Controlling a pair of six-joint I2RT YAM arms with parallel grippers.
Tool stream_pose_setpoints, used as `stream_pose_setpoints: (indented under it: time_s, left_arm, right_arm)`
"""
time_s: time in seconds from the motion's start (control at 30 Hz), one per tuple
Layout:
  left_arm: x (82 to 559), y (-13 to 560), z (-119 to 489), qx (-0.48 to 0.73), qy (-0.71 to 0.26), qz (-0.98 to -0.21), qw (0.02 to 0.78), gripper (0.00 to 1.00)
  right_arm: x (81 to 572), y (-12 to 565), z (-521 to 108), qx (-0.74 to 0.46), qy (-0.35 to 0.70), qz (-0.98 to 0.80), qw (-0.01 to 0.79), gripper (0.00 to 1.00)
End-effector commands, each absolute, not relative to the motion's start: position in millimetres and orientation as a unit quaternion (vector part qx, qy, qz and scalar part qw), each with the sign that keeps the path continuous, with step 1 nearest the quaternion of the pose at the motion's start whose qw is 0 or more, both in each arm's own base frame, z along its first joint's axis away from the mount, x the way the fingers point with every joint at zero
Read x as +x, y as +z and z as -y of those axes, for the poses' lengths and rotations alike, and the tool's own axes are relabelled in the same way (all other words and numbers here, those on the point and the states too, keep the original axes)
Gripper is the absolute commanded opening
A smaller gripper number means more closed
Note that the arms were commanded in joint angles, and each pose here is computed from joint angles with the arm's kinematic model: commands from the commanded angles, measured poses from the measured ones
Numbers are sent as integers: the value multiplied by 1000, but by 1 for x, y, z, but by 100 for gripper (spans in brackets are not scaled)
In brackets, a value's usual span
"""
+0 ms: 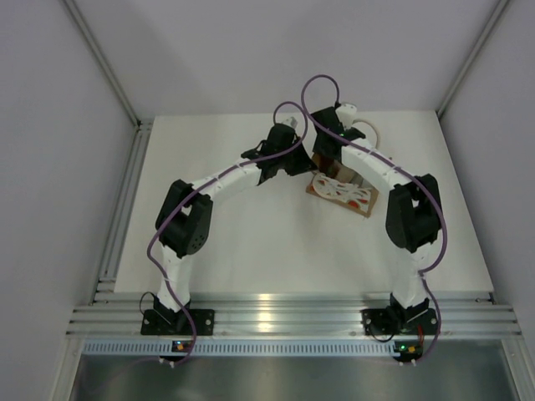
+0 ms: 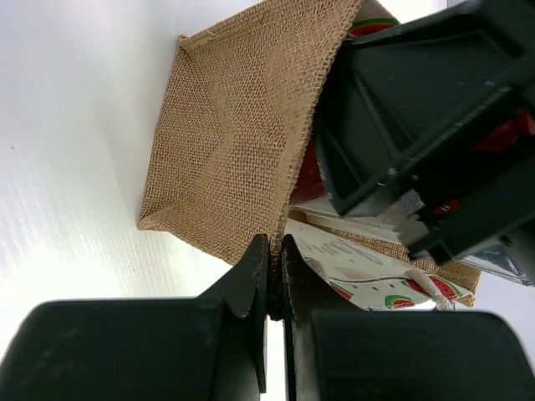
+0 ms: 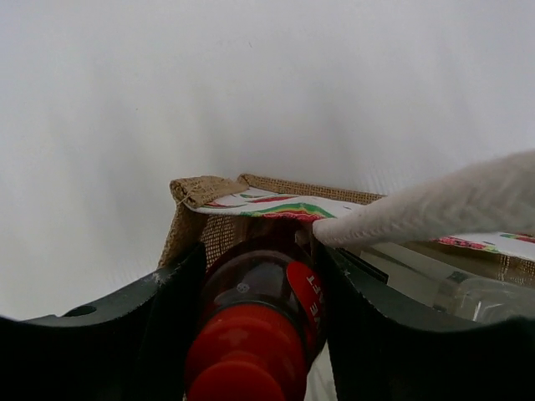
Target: Take the personal care products out of the canvas bag
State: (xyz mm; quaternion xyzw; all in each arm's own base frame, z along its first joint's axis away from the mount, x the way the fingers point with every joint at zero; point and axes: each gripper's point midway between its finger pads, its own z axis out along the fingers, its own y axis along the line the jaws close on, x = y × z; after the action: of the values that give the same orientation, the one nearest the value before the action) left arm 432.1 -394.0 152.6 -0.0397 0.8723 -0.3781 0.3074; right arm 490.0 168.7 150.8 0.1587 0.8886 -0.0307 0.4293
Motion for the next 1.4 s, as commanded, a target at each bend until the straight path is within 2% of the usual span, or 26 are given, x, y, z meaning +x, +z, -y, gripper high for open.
stream_pose_setpoints:
  time_s: [0.0, 0.07, 0.2, 0.27, 0.37, 0.43, 0.47, 0.73, 1.37]
  left_arm:
    - [442, 209, 379, -43, -394, -842, 365, 0]
    - [441, 209, 380, -41, -395, -843, 363, 0]
    - [440, 207, 381, -39, -397, -844, 359, 0]
    - [440, 204, 381, -40, -396, -845, 357, 0]
    - [440, 202, 381, -42, -397, -846, 354, 0]
    - [440, 199, 382, -42, -395, -848, 351, 0]
    - [440, 199, 382, -44, -396, -848, 350, 0]
    - [441, 192, 382, -46, -391, -851, 348, 0]
    - [442, 186, 377, -57, -381, -854, 349, 0]
  right_arm:
    - [494, 136, -182, 160, -18, -894, 418, 55]
    - [495, 135, -181, 164, -18, -894, 416, 54]
    - [496, 139, -184, 168, -10, -892, 419, 38]
    - [499, 146, -185, 170, -5, -889, 425, 33]
    - [502, 158, -187, 177, 5, -883, 435, 20]
    - [504, 170, -188, 183, 14, -877, 443, 3]
    - [505, 174, -188, 186, 18, -875, 446, 0]
    - [505, 225, -187, 189, 46, -855, 482, 0]
    - [470, 302, -180, 145, 77, -835, 526, 0]
